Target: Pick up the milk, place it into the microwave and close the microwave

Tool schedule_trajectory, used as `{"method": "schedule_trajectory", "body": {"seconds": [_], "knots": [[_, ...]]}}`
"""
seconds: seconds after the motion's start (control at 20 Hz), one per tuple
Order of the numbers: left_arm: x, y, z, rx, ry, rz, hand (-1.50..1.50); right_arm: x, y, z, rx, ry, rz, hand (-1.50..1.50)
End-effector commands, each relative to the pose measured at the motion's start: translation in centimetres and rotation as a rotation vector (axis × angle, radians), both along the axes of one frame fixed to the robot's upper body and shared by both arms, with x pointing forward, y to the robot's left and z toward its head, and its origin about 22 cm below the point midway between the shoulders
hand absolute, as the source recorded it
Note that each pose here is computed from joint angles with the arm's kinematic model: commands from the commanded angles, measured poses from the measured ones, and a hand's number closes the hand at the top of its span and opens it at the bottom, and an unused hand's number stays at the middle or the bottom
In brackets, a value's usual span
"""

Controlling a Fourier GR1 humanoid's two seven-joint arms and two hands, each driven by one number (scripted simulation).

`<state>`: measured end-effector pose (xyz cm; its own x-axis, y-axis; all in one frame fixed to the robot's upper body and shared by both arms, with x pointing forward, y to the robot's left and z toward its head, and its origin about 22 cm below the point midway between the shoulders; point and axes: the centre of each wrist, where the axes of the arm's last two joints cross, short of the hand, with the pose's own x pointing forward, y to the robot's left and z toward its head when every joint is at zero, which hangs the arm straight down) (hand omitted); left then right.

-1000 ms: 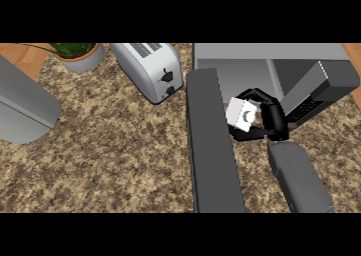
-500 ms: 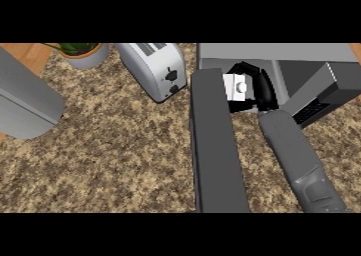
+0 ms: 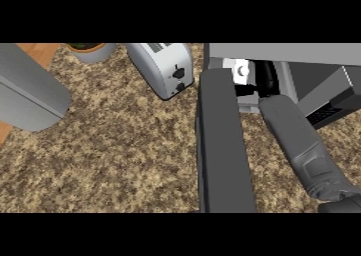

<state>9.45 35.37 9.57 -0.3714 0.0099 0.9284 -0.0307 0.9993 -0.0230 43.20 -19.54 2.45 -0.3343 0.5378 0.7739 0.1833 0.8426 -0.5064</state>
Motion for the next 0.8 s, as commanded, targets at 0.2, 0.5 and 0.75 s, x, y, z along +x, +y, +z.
{"method": "schedule_trajectory", "body": {"seconds": [0.2, 0.5, 0.75], "knots": [[0.6, 0.0, 0.5, 0.023, -0.009, -0.036, -1.5, 1.2, -3.4, 2.3, -0.158, -0.123, -0.185, 1.5], [1.9, -0.1, -0.1, 0.002, -0.013, -0.043, -1.5, 1.0, -4.5, 1.9, -0.247, -0.142, -0.209, 1.5], [2.9, 0.0, -0.2, 0.013, -0.009, -0.061, -1.5, -0.3, -5.1, -0.7, -0.344, -0.094, -0.317, 1.5]]}}
